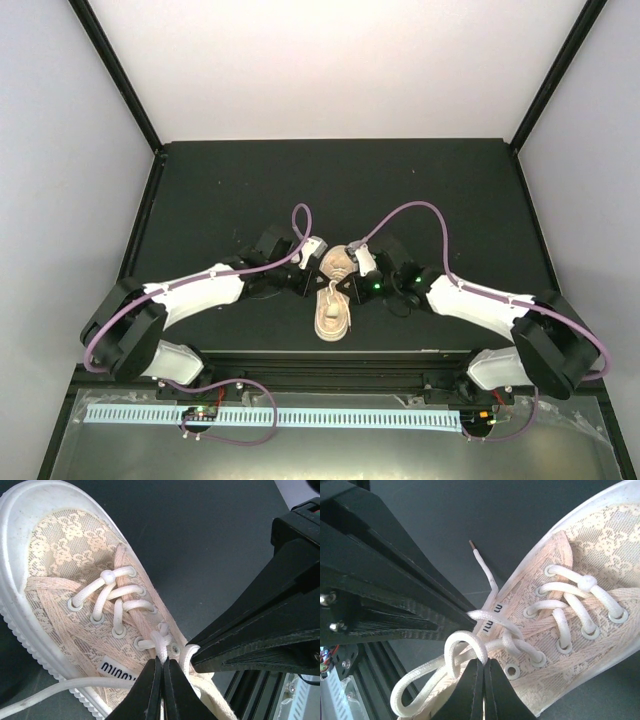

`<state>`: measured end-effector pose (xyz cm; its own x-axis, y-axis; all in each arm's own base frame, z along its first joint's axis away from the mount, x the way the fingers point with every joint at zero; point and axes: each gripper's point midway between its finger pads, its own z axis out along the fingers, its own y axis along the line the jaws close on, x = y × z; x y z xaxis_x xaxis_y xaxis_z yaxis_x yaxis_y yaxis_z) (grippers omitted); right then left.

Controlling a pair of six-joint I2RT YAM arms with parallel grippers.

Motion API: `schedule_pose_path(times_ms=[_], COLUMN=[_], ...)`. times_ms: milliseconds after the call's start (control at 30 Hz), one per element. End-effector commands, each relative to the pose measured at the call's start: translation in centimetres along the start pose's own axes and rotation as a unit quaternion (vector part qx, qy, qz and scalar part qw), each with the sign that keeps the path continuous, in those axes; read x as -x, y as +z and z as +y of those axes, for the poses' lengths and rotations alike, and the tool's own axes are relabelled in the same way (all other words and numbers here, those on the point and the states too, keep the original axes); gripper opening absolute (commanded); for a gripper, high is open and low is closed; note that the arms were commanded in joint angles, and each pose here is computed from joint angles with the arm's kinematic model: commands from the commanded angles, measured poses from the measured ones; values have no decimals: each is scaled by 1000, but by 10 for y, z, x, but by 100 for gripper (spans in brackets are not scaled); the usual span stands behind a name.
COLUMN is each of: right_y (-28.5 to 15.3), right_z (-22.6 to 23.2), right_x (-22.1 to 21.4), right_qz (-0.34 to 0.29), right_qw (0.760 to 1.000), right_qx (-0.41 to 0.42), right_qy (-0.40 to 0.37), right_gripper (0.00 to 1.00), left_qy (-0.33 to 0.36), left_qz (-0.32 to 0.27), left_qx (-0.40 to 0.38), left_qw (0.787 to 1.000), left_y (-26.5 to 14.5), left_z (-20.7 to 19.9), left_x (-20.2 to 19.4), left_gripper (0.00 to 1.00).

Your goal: Tie the shoes

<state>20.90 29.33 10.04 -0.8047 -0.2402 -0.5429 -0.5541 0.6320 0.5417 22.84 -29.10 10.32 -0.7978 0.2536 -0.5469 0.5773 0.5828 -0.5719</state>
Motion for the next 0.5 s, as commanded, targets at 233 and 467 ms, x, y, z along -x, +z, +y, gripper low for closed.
schedule_pose_path(times_ms=[233, 467], right_y=[13, 17], right_z=[-6, -6], right_x=[-5, -1], right_qz=[14, 14], right_qw=[1000, 1000], right_qx=[-7, -7], right_qy=[-5, -8], right_gripper=[2, 2], left_qy=[28, 42], left_qz=[-36, -36], left_qx=[-3, -36], left_qw=[999, 998], left_y=[-6, -6], left_z=[-2, -13], left_x=[11, 7], left_gripper=[2, 2])
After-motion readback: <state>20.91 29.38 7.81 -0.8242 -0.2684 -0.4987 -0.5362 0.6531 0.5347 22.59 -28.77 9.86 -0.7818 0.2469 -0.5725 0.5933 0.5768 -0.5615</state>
